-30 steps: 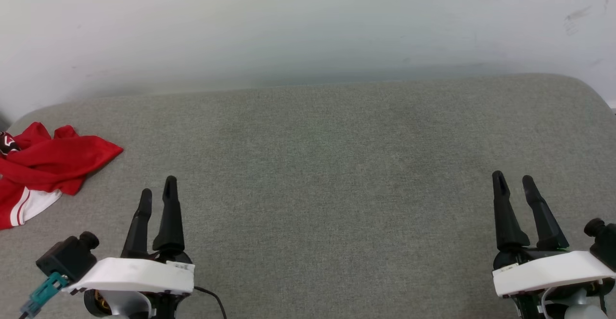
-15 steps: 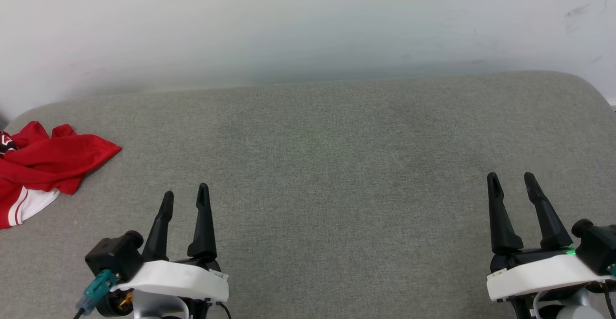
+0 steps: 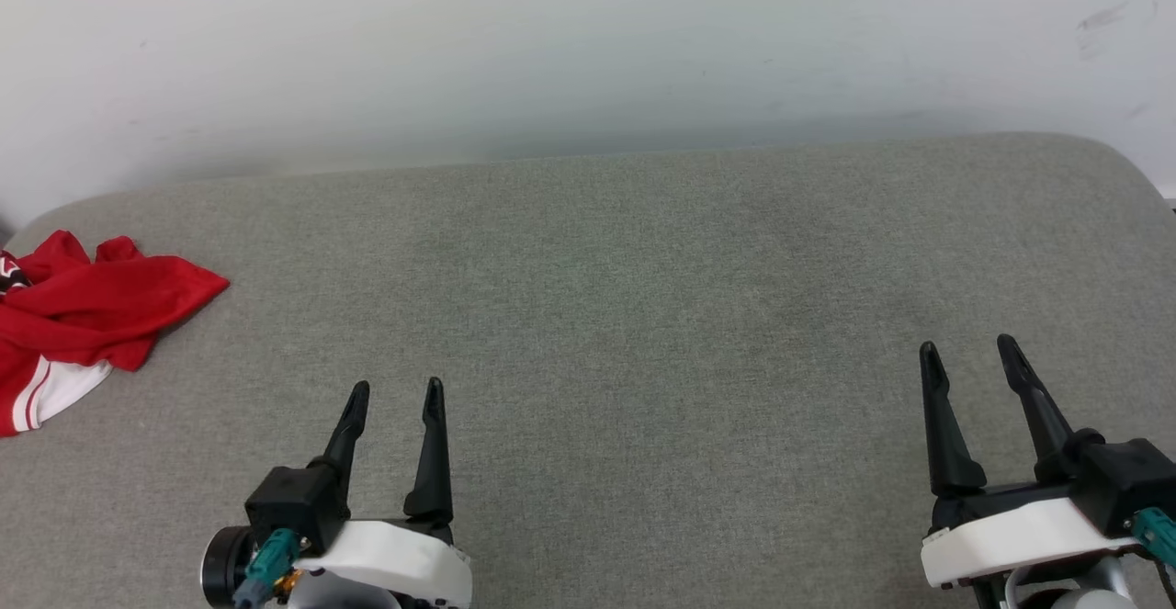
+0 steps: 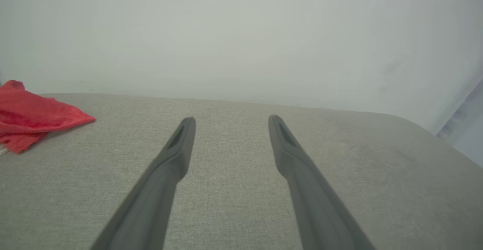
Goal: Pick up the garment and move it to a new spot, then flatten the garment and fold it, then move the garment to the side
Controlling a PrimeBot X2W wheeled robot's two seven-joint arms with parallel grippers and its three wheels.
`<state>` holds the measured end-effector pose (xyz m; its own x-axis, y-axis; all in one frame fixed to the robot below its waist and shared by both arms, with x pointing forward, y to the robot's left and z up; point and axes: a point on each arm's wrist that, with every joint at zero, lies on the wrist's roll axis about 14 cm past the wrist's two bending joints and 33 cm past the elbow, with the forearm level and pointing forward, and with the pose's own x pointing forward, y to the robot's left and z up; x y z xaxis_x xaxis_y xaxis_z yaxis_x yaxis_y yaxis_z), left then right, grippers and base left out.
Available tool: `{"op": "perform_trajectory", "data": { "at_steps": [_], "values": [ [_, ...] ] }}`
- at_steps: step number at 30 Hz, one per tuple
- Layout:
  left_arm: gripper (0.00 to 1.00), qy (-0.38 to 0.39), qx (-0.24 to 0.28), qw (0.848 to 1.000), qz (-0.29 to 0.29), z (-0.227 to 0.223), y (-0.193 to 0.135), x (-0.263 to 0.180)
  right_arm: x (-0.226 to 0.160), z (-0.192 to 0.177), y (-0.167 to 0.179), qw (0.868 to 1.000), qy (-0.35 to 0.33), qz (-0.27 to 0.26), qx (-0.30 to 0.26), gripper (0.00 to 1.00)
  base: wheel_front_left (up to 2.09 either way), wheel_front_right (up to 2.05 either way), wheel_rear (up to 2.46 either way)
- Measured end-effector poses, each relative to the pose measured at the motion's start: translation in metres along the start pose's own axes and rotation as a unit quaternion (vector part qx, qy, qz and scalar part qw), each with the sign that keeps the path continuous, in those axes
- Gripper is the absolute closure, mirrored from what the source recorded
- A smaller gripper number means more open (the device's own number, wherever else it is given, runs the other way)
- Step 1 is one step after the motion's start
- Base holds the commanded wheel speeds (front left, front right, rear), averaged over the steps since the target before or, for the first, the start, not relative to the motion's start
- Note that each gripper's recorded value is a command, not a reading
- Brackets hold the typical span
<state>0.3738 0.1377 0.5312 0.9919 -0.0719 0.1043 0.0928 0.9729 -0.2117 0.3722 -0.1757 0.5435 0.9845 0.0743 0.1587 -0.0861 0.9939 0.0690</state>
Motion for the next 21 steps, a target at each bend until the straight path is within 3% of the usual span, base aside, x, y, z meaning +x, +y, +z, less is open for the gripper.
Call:
{"op": "perform_trajectory", "data": {
  "at_steps": [7, 12, 21],
  "values": [
    [0.00, 0.000, 0.046, 0.999, -0.009, -0.0031, -0.0065, -0.0022, 0.0000, 0.0017, 0.0059, 0.999, -0.005, 0.012, -0.031, 0.00, 0.00, 0.00, 0.00],
    [0.00, -0.007, 0.049, 0.999, -0.006, -0.0017, -0.0072, -0.0024, -0.0007, 0.0012, 0.0098, 0.998, -0.006, 0.020, -0.051, 0.00, 0.00, 0.00, 0.00],
    [0.00, -0.019, 0.034, 0.999, -0.014, 0.0028, -0.0048, -0.0038, -0.0066, -0.0004, -0.0002, 1.000, -0.010, 0.000, -0.008, 0.00, 0.00, 0.00, 0.00]
  ]
}}
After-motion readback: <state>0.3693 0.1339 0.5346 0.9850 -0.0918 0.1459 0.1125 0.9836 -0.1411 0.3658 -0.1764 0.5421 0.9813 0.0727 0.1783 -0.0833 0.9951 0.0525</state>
